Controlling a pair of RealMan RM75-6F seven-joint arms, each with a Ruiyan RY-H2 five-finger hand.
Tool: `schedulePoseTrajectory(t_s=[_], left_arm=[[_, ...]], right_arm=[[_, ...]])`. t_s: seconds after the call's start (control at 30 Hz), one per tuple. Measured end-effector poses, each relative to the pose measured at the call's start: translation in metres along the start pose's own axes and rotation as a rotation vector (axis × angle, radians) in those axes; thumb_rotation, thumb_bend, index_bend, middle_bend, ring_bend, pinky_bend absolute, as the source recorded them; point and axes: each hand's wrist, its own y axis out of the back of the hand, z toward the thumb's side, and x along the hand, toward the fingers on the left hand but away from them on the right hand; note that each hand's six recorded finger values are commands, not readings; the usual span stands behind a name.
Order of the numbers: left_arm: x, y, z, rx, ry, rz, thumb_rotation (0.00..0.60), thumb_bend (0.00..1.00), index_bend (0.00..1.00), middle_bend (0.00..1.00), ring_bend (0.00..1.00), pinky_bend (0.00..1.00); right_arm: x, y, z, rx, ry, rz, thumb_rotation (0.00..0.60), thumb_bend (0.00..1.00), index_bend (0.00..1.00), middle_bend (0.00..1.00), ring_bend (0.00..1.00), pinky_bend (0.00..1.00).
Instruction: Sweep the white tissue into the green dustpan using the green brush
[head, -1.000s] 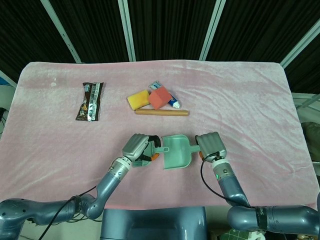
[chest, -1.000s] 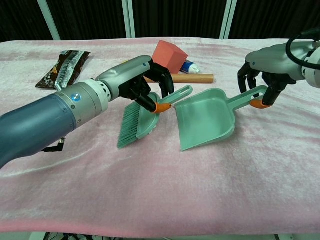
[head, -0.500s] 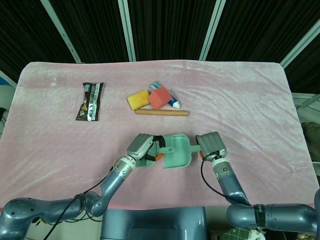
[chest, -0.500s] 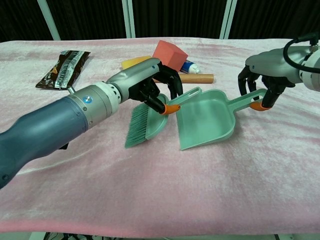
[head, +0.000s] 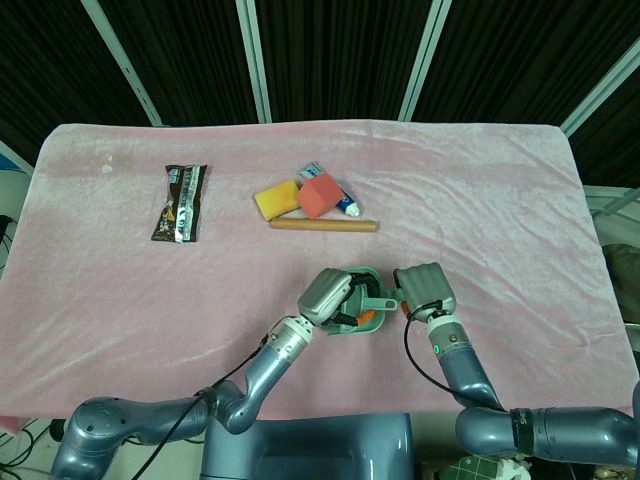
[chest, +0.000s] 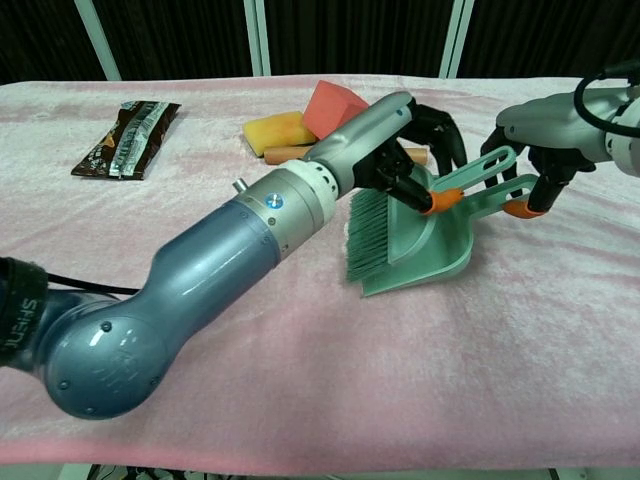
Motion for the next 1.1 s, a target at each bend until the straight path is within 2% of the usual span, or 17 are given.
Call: schedulePoseTrajectory(t_s=[0.2, 0.57, 0.73, 1.1], left_arm=[[0.007, 0.005, 0.016, -0.038, -0.051, 0.044, 0.600, 0.40, 0.61, 0.63, 0.92, 1.00], [-0.001, 0.039, 0.012, -0.046, -0.081, 0.099, 0.600, 0.40, 0.61, 0.63, 0.92, 1.00], [-0.010, 0.049, -0.001, -0.037, -0.054, 0.100, 0.600, 0.40, 0.61, 0.63, 0.92, 1.00], [-0.021, 0.052, -0.030, 0.009, 0.022, 0.059, 0.600, 0.40, 0.61, 0.63, 0.92, 1.00]], right_arm=[[0.001, -0.001, -0.001, 0.000, -0.001, 0.003, 0.600, 0.51, 0.73, 0.73, 0.74, 0.81], [0.000, -0.002, -0.004, 0.001, -0.012, 0.005, 0.600, 0.51, 0.73, 0.73, 0.74, 0.81], [-0.002, -0.005, -0.003, -0.005, -0.015, 0.016, 0.600, 0.51, 0.73, 0.73, 0.74, 0.81], [-0.009, -0.018, -0.006, -0.057, -0.042, 0.087, 0.600, 0.51, 0.73, 0.73, 0.74, 0.81]])
